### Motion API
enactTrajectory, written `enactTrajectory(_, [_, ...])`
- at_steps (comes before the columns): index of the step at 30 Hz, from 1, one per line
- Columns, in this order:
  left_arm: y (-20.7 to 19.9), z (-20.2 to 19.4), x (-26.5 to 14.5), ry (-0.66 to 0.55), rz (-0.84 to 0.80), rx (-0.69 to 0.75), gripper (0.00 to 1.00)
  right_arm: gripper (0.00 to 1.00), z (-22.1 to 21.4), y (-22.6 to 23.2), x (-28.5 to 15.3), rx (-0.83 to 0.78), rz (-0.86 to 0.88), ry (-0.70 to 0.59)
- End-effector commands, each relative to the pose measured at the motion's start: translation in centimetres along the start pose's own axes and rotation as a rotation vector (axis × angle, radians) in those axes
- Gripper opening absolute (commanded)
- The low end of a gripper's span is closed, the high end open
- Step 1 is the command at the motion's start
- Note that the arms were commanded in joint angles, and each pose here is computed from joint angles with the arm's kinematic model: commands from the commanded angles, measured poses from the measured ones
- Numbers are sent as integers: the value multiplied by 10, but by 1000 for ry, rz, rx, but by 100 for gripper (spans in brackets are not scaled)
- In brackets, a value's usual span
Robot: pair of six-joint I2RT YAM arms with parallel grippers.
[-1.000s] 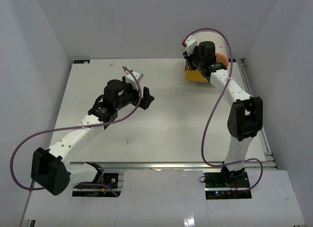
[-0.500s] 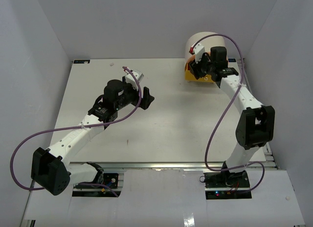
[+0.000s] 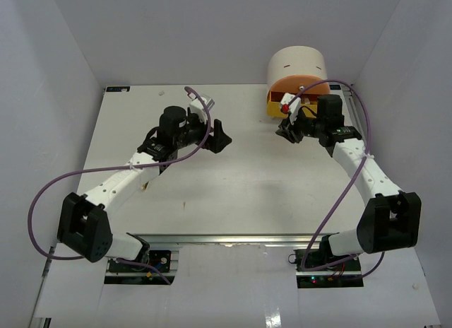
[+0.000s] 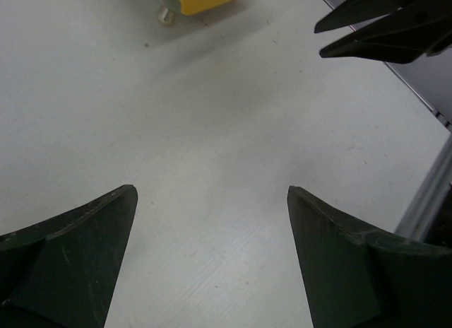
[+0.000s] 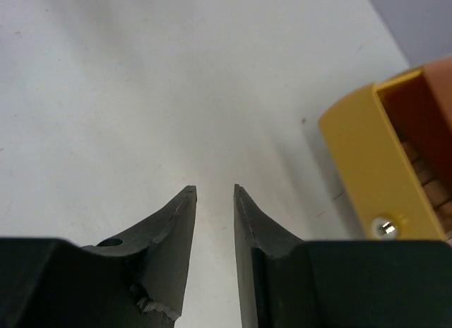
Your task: Organize the makeup
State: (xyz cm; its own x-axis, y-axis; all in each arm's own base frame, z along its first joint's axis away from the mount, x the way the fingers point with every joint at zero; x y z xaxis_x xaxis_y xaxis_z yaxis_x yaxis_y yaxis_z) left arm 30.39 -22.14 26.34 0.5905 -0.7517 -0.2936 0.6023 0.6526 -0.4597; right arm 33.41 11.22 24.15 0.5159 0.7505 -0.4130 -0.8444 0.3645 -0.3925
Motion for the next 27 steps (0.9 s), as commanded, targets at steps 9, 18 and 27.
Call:
enactTrajectory(9, [-28, 65, 45, -35, -195, -119, 98, 8, -36, -40, -30, 663, -763, -7])
enactTrajectory(18, [-17, 39, 19, -22, -92, -54, 98, 8, -67, -65, 13, 815, -719, 45])
enactTrajectory(27, [14, -22, -34, -15, 115, 29, 98, 19, -52, -47, 48, 139, 3, 52])
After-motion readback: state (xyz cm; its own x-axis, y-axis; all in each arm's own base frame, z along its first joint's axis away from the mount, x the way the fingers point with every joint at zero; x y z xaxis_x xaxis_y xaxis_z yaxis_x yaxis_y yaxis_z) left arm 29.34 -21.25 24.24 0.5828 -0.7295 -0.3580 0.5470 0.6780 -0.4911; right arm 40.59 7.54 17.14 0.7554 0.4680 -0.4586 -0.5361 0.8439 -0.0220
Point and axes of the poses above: each gripper's point midway between its finger pads, its own x axis out along the fingers, its own y axis along the line the jaws close on, z = x × y, the point moved 7 cm from there along -x, back along the fingers, and after that the axes turned 12 degrees about -x, right-handed, at the moved point
